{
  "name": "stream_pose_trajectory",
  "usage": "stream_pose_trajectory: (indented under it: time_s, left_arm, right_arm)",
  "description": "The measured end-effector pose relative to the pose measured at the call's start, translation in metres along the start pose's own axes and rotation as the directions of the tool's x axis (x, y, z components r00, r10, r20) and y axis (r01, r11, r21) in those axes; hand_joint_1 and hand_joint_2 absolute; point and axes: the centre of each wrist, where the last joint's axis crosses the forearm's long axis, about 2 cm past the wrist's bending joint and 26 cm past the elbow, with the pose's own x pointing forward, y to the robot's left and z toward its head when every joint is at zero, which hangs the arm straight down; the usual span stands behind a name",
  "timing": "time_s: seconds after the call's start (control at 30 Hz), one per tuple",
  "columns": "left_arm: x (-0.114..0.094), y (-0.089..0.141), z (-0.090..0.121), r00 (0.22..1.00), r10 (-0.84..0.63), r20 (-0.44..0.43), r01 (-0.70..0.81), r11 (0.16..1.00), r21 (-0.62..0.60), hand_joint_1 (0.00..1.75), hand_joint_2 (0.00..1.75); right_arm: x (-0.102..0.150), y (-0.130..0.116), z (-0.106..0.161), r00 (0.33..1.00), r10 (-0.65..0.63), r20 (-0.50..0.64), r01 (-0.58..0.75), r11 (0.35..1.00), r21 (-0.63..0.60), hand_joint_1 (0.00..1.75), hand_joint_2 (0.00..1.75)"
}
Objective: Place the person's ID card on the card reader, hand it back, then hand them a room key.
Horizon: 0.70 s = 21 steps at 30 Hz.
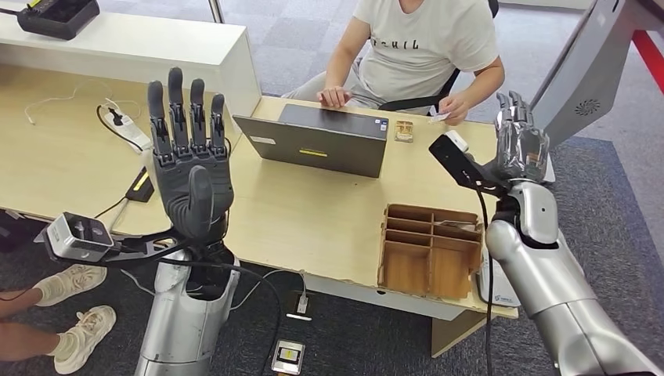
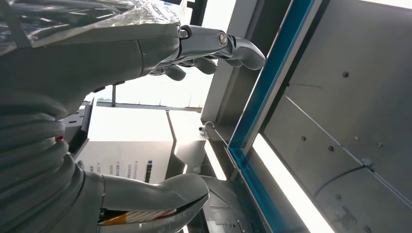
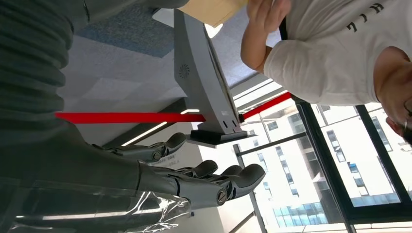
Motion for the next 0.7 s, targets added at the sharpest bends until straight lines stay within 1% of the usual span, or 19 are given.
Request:
stream_pose_trajectory:
  time_s: [0.13, 0.33, 0.5, 0.7]
  left_arm:
    - [0.002, 0.003, 0.002, 0.999, -0.033, -0.004, 0.033, 0.999, 0.024, 0.0, 1.75]
    - [0.01, 0.007, 0.007, 0.996, -0.092, -0.01, 0.092, 0.994, 0.062, 0.0, 1.75]
    - [0.019, 0.009, 0.01, 0.99, -0.139, -0.01, 0.139, 0.987, 0.082, 0.0, 1.75]
    - [0.029, 0.009, 0.012, 0.983, -0.185, -0.005, 0.184, 0.979, 0.088, 0.0, 1.75]
  right_arm:
    - [0.011, 0.0, 0.017, 0.996, -0.072, 0.046, 0.074, 0.996, -0.039, 0.0, 1.75]
    - [0.029, 0.003, 0.06, 0.971, -0.202, 0.128, 0.215, 0.971, -0.1, 0.0, 1.75]
    - [0.04, 0.005, 0.102, 0.927, -0.332, 0.171, 0.357, 0.924, -0.137, 0.0, 1.75]
    - [0.045, 0.009, 0.147, 0.871, -0.46, 0.172, 0.487, 0.855, -0.179, 0.0, 1.75]
